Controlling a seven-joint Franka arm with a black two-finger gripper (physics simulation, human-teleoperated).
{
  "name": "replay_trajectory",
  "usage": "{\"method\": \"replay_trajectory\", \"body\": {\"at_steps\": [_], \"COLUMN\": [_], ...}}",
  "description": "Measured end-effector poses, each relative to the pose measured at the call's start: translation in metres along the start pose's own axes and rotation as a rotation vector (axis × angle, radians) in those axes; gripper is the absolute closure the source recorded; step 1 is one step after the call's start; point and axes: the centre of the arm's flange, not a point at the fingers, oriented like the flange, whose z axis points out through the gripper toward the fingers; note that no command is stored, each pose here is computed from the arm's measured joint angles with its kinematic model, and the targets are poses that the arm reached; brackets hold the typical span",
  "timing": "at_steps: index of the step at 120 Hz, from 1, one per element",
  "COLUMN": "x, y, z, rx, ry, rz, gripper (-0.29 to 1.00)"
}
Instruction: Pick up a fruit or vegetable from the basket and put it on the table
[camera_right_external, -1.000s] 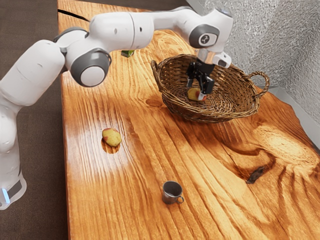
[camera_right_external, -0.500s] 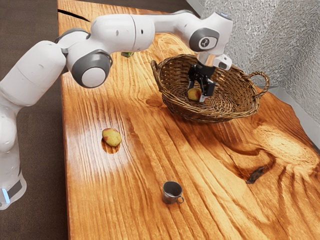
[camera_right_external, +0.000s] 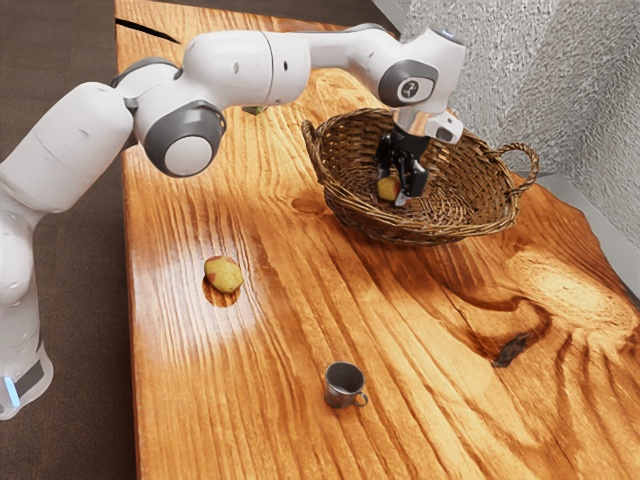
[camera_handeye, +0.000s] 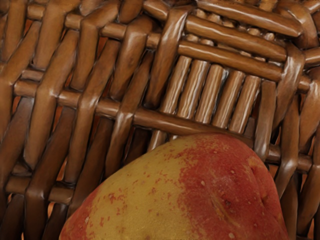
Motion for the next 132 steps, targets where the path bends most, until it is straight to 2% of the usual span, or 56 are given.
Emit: {"method": "replay_trajectory", "body": {"at_steps": [15,35,54,62,68,80,90,104,132], "x": [-0.007,-0.025,-0.045,-0.055,-0.063,-0.082,-0.097,-0.112,-0.127], "y": [-0.002,-0.002,0.003,0.015,0.03,0.071,0.12,0.176,0.263], "z": [-0.025,-0.07,-0.11,-0.129,-0.14,-0.165,-0.173,-0.172,-0.138], "rx": [0.002,-0.003,-0.018,-0.038,-0.056,-0.099,-0.125,-0.125,-0.074], "ry": [0.026,0.066,0.095,0.11,0.117,0.133,0.126,0.108,0.05], "rz": [0.005,0.013,0.026,0.048,0.075,0.149,0.228,0.302,0.388], "gripper": [0.4,0.39,0.56,0.57,0.58,0.48,0.48,0.48,0.48]}}
